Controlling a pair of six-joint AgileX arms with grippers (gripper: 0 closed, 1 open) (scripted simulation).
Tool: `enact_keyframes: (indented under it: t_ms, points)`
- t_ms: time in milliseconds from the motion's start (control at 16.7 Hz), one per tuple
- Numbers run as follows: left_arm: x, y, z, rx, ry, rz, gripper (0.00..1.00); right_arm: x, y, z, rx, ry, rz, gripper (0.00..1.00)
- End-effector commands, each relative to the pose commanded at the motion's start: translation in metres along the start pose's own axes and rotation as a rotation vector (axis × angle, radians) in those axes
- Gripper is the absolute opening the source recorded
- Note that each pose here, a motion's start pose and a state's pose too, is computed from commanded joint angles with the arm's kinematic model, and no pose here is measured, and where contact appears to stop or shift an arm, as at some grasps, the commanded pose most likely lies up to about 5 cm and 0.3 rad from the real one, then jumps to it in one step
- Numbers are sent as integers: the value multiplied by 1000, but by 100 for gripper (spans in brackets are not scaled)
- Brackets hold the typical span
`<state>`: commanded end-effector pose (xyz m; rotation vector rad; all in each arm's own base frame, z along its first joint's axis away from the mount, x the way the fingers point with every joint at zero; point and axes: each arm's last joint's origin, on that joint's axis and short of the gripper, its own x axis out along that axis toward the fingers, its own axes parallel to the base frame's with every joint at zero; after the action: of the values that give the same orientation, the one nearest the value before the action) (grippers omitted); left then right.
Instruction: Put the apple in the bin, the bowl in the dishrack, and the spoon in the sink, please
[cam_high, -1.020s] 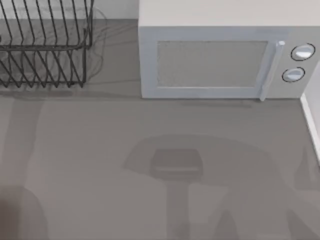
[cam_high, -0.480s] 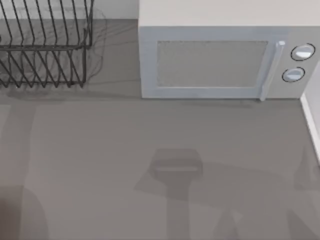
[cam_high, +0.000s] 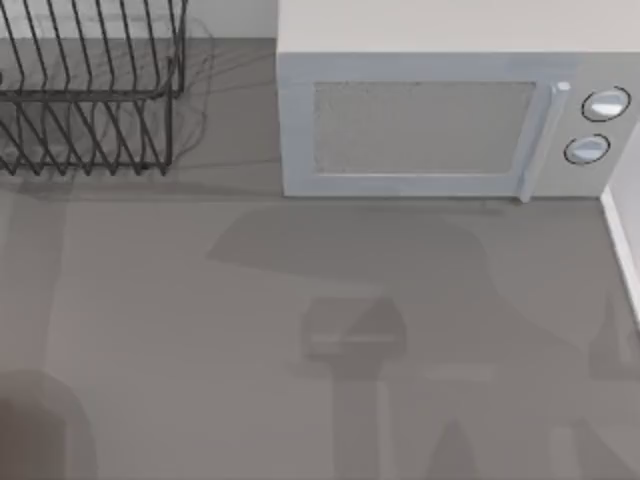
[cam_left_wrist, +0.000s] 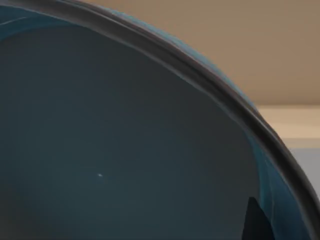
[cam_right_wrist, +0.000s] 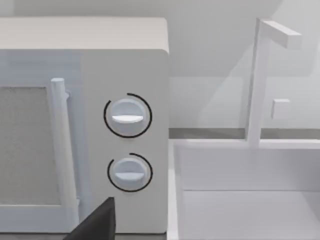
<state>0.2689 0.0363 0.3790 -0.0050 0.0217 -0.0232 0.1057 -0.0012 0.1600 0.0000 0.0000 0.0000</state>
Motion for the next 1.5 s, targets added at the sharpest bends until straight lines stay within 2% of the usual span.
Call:
enact_keyframes:
  t_ms: [360, 660, 780, 1020, 1500]
  points:
    - [88, 3, -76, 11, -74, 3, 0, 0, 0, 0, 0, 0, 0, 100]
    - [115, -5, -147, 7, -38, 4, 0, 0, 0, 0, 0, 0, 0, 100]
    - [116, -8, -159, 5, -22, 3, 0, 0, 0, 0, 0, 0, 0, 100]
    - [116, -8, -159, 5, -22, 3, 0, 0, 0, 0, 0, 0, 0, 100]
    - [116, -8, -159, 5, -22, 3, 60, 0, 0, 0, 0, 0, 0, 100]
